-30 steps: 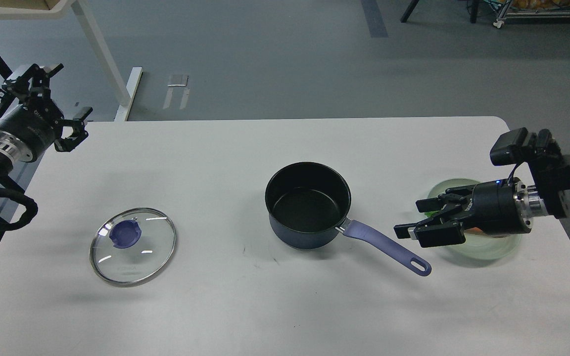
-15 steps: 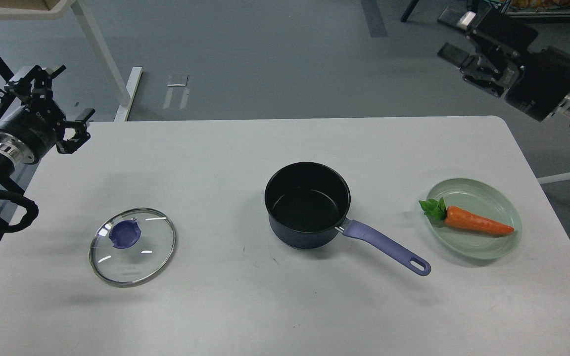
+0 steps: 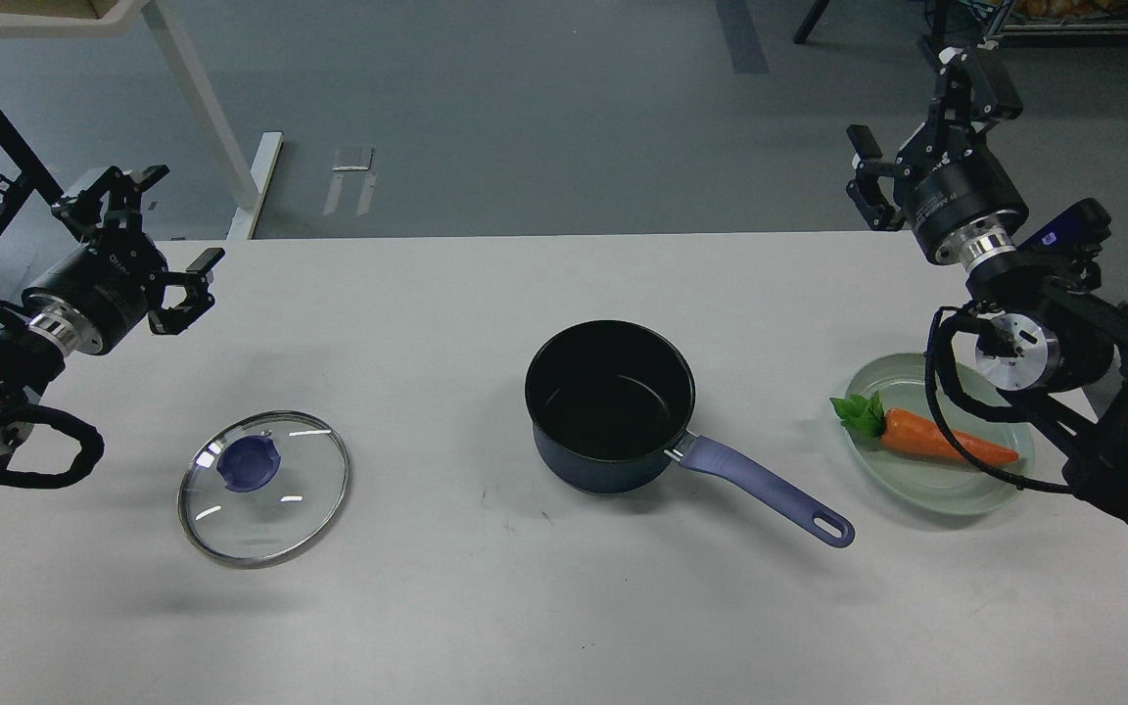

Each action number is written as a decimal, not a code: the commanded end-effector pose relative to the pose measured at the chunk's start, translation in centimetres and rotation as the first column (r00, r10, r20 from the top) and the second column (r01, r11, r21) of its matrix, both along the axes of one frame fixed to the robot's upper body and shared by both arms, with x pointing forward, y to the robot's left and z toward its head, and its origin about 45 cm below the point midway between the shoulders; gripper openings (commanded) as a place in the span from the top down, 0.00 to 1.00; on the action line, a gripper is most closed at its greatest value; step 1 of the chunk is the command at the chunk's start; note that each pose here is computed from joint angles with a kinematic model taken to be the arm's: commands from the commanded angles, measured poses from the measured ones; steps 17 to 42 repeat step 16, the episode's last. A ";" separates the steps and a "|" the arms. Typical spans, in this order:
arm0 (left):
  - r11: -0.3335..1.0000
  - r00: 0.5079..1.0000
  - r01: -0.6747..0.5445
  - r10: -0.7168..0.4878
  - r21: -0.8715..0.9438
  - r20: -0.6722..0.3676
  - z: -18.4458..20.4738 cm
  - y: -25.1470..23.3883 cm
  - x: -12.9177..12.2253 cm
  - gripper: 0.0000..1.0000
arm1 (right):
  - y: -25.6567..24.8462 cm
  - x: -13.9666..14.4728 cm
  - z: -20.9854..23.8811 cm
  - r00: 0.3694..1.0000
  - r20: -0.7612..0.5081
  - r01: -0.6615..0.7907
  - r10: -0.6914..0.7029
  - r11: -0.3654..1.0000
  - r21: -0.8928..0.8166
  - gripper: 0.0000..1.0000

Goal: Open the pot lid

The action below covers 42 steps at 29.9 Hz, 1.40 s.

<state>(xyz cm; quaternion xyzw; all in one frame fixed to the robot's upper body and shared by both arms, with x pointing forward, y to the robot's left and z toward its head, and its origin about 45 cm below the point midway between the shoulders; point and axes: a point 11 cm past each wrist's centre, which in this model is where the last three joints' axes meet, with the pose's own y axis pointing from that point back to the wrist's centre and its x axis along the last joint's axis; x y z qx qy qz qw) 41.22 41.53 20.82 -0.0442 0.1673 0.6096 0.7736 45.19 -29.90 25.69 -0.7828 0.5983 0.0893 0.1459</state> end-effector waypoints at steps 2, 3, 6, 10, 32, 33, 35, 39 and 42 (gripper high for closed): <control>1.000 1.000 0.010 -0.010 -0.021 0.000 -0.3 -0.9 0.2 0.01 | -0.5 -0.7 -1.5 0.992 0.001 -0.130 0.130 0.989 0.064 0.00; 1.000 1.000 0.011 -0.011 -0.025 0.002 -0.3 -1.1 0.3 0.01 | -0.6 -0.8 -1.5 0.990 0.002 -0.144 0.144 0.987 0.064 0.00; 0.999 1.000 0.018 -0.018 -0.035 0.001 -0.5 -1.6 0.4 0.01 | -0.7 -1.1 -1.8 0.987 -0.007 -0.161 0.161 0.986 0.052 0.00; 0.999 1.000 0.021 -0.021 -0.043 0.003 -0.6 -2.1 0.5 0.01 | 0.1 -1.2 -2.3 0.986 -0.015 -0.165 0.166 0.984 0.064 0.00; 0.999 1.000 0.022 -0.021 -0.044 0.005 -0.6 -2.1 0.5 0.01 | 1.3 -1.3 -3.5 0.989 -0.036 -0.140 0.144 0.986 0.091 0.00; 0.999 1.000 0.022 -0.021 -0.044 0.005 -0.6 -2.1 0.5 0.01 | 1.3 -1.3 -3.5 0.989 -0.036 -0.140 0.144 0.986 0.091 0.00; 0.999 1.000 0.022 -0.021 -0.044 0.005 -0.6 -2.1 0.5 0.01 | 1.3 -1.3 -3.5 0.989 -0.036 -0.140 0.144 0.986 0.091 0.00; 0.999 1.000 0.022 -0.021 -0.044 0.005 -0.6 -2.1 0.5 0.01 | 1.3 -1.3 -3.5 0.989 -0.036 -0.140 0.144 0.986 0.091 0.00; 0.999 1.000 0.022 -0.021 -0.044 0.005 -0.6 -2.1 0.5 0.01 | 1.3 -1.3 -3.5 0.989 -0.036 -0.140 0.144 0.986 0.091 0.00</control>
